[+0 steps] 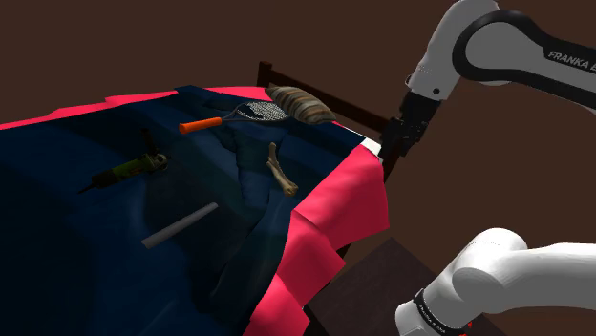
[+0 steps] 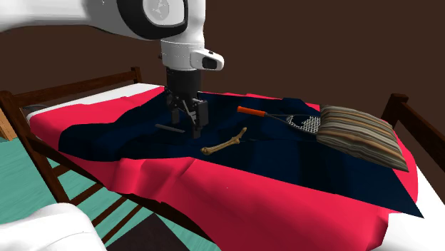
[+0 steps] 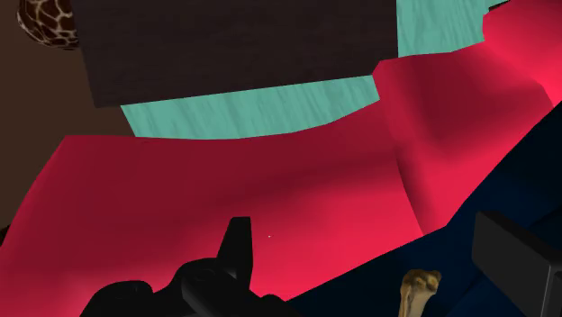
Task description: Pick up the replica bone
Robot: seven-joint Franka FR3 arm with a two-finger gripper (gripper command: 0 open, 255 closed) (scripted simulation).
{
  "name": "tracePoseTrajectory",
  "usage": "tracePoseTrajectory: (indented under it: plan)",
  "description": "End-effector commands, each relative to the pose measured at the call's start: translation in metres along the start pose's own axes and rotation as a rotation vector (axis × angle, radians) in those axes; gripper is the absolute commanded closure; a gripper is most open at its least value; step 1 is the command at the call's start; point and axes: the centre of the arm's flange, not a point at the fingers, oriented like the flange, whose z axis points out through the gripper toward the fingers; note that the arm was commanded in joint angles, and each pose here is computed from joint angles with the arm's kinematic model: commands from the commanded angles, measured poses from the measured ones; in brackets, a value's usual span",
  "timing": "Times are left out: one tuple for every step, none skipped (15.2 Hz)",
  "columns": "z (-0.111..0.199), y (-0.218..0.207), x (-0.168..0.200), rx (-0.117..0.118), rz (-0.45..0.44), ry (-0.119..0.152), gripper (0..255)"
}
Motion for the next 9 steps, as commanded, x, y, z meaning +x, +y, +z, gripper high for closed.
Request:
tracePoseTrajectory:
  plan:
    - [0.0,0.0,0.0,0.0,0.0,0.0,0]
    - [0.008,-0.005,0.008,0.0,0.004,0.01,0]
    - [0.017,-0.009,0.015,0.0,0.008,0.02,0]
    - [0.025,-0.014,0.023,0.0,0.013,0.031,0]
    - [0.033,-0.019,0.031,0.001,0.017,0.041,0]
    - [0.041,-0.023,0.039,0.001,0.021,0.051,0]
    - [0.049,-0.028,0.047,0.001,0.025,0.061,0]
    - [0.057,-0.032,0.055,0.001,0.03,0.071,0]
    - [0.064,-0.037,0.063,0.001,0.034,0.082,0]
